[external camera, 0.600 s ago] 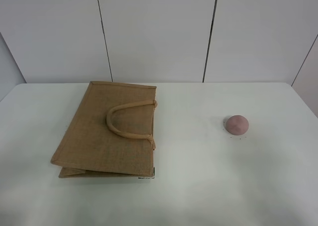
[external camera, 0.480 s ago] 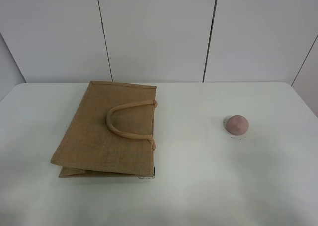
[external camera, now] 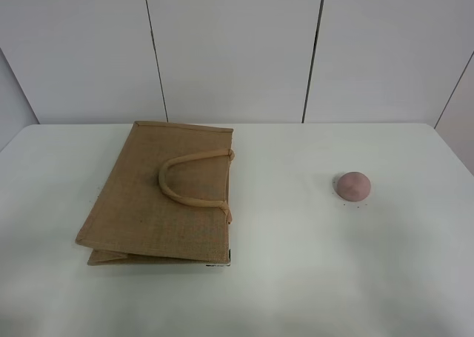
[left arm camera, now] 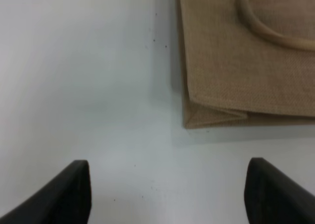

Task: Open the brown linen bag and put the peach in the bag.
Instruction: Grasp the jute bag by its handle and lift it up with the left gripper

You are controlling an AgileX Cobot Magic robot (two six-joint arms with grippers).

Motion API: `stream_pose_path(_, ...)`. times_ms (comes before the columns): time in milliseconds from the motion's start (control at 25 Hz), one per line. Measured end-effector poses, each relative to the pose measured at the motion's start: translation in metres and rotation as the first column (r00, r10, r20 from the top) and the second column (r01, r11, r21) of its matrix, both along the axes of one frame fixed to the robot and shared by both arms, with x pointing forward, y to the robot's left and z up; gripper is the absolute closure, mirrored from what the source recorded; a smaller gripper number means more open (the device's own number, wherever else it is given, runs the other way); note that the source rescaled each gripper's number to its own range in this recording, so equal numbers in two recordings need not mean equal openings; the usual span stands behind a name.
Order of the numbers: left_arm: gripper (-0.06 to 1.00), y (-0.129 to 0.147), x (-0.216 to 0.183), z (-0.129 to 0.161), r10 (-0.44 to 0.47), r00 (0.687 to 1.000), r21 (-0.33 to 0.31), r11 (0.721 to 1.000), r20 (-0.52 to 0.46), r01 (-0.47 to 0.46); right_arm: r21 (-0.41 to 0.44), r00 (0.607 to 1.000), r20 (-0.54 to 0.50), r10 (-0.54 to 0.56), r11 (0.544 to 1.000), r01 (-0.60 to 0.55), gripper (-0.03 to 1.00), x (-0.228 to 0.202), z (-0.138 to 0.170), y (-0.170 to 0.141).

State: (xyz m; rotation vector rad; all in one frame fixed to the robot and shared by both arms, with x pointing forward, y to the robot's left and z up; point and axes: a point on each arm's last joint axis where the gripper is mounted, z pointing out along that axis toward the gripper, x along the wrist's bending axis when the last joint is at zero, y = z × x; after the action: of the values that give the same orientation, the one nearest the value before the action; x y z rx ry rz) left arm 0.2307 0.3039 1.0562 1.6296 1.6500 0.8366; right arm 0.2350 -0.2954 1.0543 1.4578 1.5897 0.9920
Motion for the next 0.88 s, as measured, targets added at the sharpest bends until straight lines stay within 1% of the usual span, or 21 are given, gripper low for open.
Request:
stream_pose_path(120, -0.02, -0.001, 0.019, 0.026, 0.006, 0.998, -0.005, 1.000, -0.067, -0.006, 0.000, 1.000, 0.000, 0.000, 1.000, 0.000, -0.03, 0.000, 0.000, 0.000)
stream_pose_path(200, -0.02, -0.002, 0.042, 0.045, 0.008, 0.990, -0.004, 1.000, -0.139, -0.008, 0.000, 1.000, 0.000, 0.000, 1.000, 0.000, -0.03, 0.000, 0.000, 0.000)
stream_pose_path(240, -0.02, -0.002, 0.057, 0.051, 0.008, 0.983, -0.002, 1.000, -0.184, -0.009, 0.000, 1.000, 0.000, 0.000, 1.000, 0.000, -0.03, 0.000, 0.000, 0.000)
stream_pose_path(320, -0.02, -0.003, 0.084, 0.063, 0.009, 0.970, 0.001, 1.000, -0.245, -0.009, 0.000, 1.000, 0.000, 0.000, 1.000, 0.000, -0.03, 0.000, 0.000, 0.000)
stream_pose_path(400, -0.02, -0.005, 0.122, 0.068, 0.009, 0.946, 0.006, 1.000, -0.324, -0.008, 0.000, 1.000, 0.000, 0.000, 1.000, 0.000, -0.03, 0.000, 0.000, 0.000)
stream_pose_path(480, -0.02, -0.007, 0.163, 0.068, 0.010, 0.922, 0.009, 1.000, -0.388, -0.007, 0.000, 1.000, 0.000, 0.000, 1.000, 0.000, -0.03, 0.000, 0.000, 0.000)
stream_pose_path(640, -0.02, -0.010, 0.248, 0.053, 0.011, 0.868, 0.014, 1.000, -0.496, -0.004, 0.000, 1.000, 0.000, 0.000, 1.000, 0.000, -0.03, 0.000, 0.000, 0.000)
stream_pose_path(800, -0.02, -0.013, 0.321, 0.031, 0.012, 0.824, 0.018, 1.000, -0.566, -0.003, 0.000, 1.000, 0.000, 0.000, 1.000, 0.000, -0.03, 0.000, 0.000, 0.000)
stream_pose_path(880, -0.02, -0.014, 0.350, 0.018, 0.013, 0.808, 0.019, 1.000, -0.589, -0.002, 0.000, 1.000, 0.000, 0.000, 1.000, 0.000, -0.03, 0.000, 0.000, 0.000)
